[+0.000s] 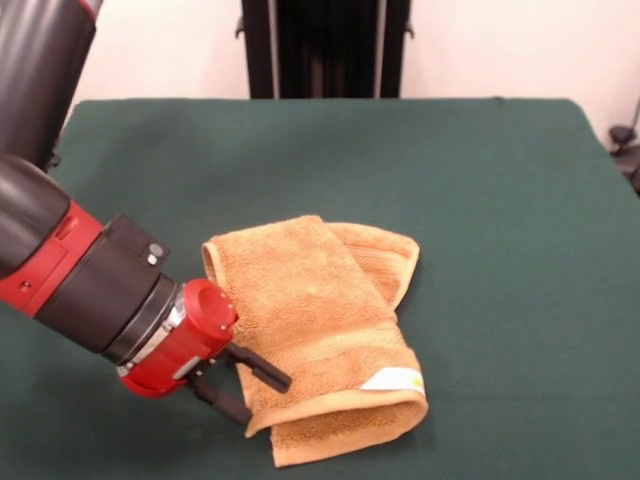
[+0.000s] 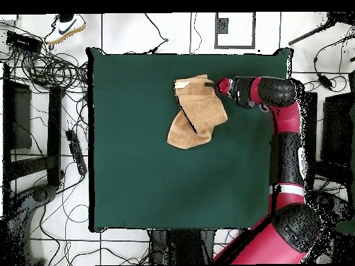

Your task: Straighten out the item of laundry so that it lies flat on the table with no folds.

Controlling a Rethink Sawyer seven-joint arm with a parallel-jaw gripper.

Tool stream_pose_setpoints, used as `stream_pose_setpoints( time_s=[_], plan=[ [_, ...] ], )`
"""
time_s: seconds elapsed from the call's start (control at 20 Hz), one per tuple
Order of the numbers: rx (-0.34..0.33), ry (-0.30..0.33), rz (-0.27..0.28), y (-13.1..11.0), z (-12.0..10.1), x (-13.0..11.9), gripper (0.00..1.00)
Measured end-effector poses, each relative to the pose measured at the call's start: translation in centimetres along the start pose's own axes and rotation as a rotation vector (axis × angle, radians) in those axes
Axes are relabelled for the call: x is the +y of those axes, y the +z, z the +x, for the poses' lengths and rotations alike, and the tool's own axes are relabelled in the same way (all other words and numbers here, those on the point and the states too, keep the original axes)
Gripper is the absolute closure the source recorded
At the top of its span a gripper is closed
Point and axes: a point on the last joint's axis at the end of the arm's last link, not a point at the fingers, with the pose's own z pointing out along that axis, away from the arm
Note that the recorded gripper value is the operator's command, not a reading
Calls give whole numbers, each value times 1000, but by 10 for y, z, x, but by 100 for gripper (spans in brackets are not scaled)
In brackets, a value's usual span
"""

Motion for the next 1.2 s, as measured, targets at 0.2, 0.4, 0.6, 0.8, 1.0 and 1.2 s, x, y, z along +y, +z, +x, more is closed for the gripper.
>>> stream_pose_setpoints(
  time_s=[0.2, 0.4, 0.6, 0.8, 1.0, 1.2],
  plan=[
    [6, 2, -13, 5, 2, 3, 0],
    [12, 0, -11, 7, 3, 5, 0],
    [19, -1, -5, 8, 3, 6, 0],
    [24, 1, -2, 8, 3, 7, 0],
    [26, 0, -3, 9, 4, 8, 0],
    [28, 2, -10, 10, 4, 10, 0]
  ],
)
